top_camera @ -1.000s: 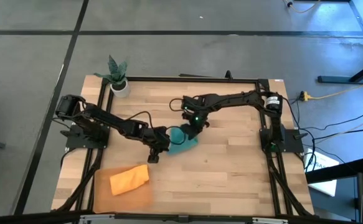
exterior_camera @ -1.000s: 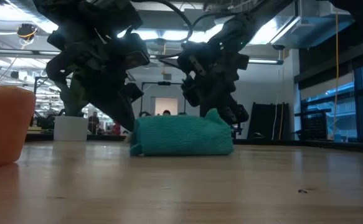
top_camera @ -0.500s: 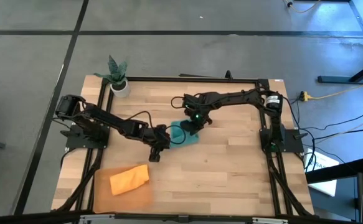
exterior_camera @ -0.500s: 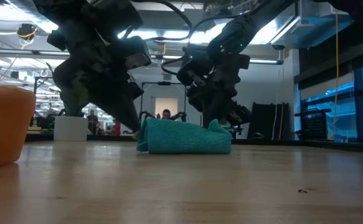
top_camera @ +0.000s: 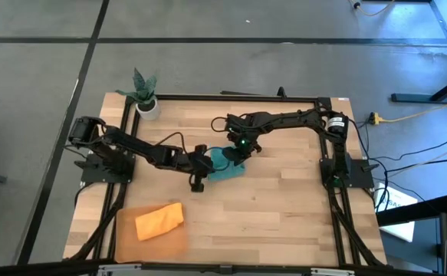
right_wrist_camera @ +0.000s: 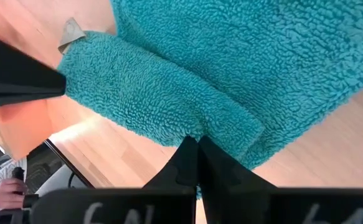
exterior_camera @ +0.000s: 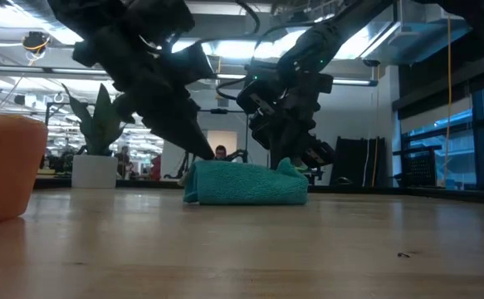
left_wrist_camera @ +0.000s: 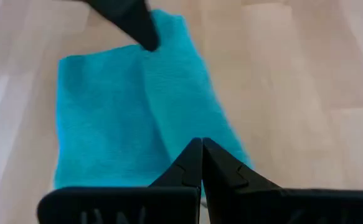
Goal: Roll microfiber towels into tight, uniform cylinder then place into a basket
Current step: Roll the blue microfiber towel
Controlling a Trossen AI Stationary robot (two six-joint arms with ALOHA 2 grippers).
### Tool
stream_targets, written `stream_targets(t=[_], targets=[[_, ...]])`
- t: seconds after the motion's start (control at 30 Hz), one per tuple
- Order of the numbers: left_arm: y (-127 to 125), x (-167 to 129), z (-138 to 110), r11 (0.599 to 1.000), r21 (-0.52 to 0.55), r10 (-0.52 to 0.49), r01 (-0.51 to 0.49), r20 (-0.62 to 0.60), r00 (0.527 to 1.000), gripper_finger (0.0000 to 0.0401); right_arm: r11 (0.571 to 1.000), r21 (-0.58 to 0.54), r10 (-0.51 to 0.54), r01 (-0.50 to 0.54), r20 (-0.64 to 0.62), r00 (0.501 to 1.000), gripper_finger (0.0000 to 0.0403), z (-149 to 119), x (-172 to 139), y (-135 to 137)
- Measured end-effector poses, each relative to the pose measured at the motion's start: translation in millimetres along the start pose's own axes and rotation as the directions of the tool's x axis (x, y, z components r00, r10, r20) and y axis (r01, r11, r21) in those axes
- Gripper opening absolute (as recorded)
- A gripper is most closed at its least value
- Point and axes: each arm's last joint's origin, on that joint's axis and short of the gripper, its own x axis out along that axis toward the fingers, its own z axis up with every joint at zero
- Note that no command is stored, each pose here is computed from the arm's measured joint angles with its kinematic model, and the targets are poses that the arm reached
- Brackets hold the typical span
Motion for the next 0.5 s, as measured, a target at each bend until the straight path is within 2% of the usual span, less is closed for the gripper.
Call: stream_targets(t=[0.2,0.3,0.37,0.5], targets=[[6.4,-0.8,0.3,0.999,-0.014,-0.045,0.045,0.003,0.999,0.0000,1.000,-0.001,0.000,0.000,0.000,1.000,0.0005,0.1,-0.1,-0.1],[0.8,-6.1,7.8,0.988,0.002,-0.157,0.157,0.070,0.985,0.0000,1.000,-0.001,0.000,0.000,0.000,1.000,0.0005,0.1,-0.1,-0.1],[-5.2,-6.2,7.8,0.979,0.036,-0.203,0.201,0.071,0.977,0.0000,1.000,-0.001,0.000,0.000,0.001,1.000,0.0005,0.2,-0.2,-0.1],[-9.4,7.8,-3.0,0.986,0.052,-0.156,0.156,0.003,0.988,0.0000,1.000,-0.002,0.002,-0.001,0.001,1.000,0.0005,0.3,-0.2,0.0]])
